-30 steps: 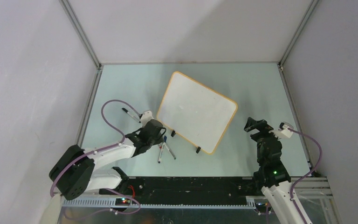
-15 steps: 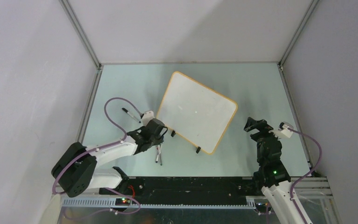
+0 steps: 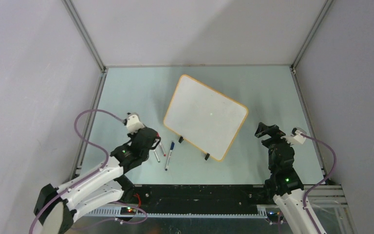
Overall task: Write a sentence on the whiteboard
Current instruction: Move the whiteboard marker to the center of the board.
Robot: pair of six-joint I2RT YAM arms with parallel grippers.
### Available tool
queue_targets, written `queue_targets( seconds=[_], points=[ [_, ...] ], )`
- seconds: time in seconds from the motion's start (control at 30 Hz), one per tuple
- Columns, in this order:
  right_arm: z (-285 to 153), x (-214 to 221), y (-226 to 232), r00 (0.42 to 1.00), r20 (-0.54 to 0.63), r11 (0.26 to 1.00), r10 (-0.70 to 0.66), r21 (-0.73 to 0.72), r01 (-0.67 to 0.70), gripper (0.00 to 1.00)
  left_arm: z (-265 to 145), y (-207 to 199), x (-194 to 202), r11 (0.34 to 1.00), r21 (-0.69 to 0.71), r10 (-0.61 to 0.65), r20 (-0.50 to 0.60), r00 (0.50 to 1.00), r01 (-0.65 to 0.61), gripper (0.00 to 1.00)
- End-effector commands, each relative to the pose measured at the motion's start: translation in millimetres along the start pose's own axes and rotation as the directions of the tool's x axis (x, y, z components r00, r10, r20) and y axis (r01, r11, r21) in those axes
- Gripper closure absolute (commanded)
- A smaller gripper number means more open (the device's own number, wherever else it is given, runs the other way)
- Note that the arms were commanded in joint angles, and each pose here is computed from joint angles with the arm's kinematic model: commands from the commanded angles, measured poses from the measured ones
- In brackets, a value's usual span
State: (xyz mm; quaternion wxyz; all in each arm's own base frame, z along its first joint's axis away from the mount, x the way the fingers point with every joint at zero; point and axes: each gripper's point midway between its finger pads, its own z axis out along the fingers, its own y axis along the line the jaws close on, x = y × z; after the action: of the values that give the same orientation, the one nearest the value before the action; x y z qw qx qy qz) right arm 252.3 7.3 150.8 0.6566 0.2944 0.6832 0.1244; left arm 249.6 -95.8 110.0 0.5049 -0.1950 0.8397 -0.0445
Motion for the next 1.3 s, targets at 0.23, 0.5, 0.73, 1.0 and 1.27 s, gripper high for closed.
queue_targets(
  seconds=[0.23,0.5,0.73,1.0,1.27],
  points=[
    [1,-12,9,0.999,0.031,0.999,0.024,-0.025,-0.023,0.06,14,78,-15,0.955,-0.292,-0.038,0.07,0.997,0.056,0.81],
    [1,-12,10,0.999,0.032,0.999,0.024,-0.026,-0.023,0.06,22,56,0,0.977,-0.215,-0.018,-0.042,0.999,0.008,0.3],
    [1,-12,10,0.999,0.03,0.999,0.023,-0.026,-0.022,0.06,4,-21,52,0.931,0.347,0.206,-0.228,0.952,-0.118,0.33],
    [1,-10,10,0.999,0.026,0.999,0.024,-0.029,-0.023,0.06,7,-17,61,0.943,0.31,0.208,-0.264,0.942,-0.121,0.29],
    [2,-11,7,0.999,0.028,0.999,0.03,-0.01,-0.03,0.06,27,1,63,0.983,0.12,0.167,-0.306,0.937,-0.136,0.32]
  ],
)
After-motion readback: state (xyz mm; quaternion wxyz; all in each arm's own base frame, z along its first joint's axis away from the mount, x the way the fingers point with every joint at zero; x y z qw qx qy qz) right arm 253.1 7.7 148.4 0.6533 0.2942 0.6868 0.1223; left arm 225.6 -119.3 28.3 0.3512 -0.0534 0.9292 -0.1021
